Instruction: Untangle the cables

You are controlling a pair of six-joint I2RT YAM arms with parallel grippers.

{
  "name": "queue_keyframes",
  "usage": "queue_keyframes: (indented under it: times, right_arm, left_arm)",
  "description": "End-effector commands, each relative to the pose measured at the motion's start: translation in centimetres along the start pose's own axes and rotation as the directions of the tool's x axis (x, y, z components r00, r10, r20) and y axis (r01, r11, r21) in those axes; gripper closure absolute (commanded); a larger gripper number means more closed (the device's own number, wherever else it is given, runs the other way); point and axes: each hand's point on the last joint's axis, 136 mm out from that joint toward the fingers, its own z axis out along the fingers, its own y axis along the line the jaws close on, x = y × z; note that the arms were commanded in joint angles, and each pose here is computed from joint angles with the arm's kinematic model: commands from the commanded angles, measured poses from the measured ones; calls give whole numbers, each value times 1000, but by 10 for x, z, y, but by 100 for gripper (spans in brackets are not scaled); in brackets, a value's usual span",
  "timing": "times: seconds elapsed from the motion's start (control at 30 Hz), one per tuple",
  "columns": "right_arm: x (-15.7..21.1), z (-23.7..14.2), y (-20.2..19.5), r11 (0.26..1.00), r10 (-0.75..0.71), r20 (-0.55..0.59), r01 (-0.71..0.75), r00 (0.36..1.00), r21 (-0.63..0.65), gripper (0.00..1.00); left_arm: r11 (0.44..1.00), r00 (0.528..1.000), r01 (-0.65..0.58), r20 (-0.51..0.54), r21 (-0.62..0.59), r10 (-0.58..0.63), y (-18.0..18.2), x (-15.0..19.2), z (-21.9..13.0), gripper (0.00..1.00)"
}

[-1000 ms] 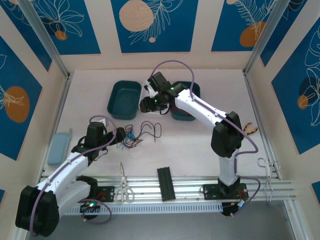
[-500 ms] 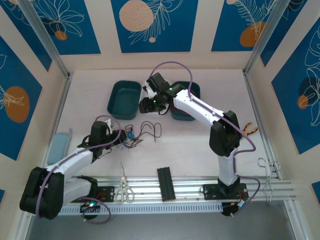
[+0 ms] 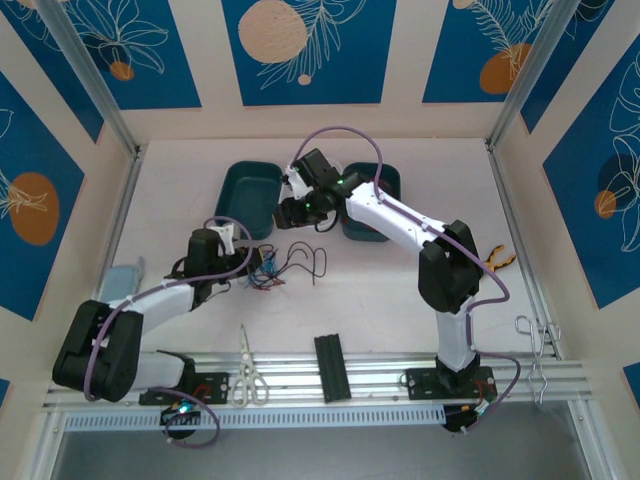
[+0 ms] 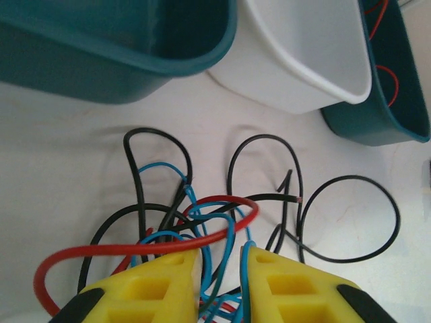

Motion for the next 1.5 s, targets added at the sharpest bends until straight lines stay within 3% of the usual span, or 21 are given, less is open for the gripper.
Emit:
queue_keyframes:
  times: [0.0,0.23,0.53,0.77,1.07,1.47]
  right_arm:
    - [6,16,7,998,-62,-32,61,998,-35,56]
    - [14,37,6,982,-185,-63,187,981,25,63]
    - [18,62,6,950,-293,-126,304,948,72,68]
    - [28,76,17,920,-373,-171,387,912,56,69]
    - [45,84,23,892,-432,-227,450,873,33,68]
    - [50,96,20,856,-478,-266,512,837,76,58]
  left_arm:
    - [999,999,-30,37,-19,30,-7,-14,-13,74]
    - [981,999,17,46,-191,-8,15,-4,-48,51]
    - [943,986,68,169,-327,-12,37,-3,-84,26]
    - [925,991,88,128,-369,-43,52,7,-78,20]
    - [936,992,105,99,-336,-76,55,14,-63,20]
    - [944,991,133,74,-302,-116,57,21,-51,20]
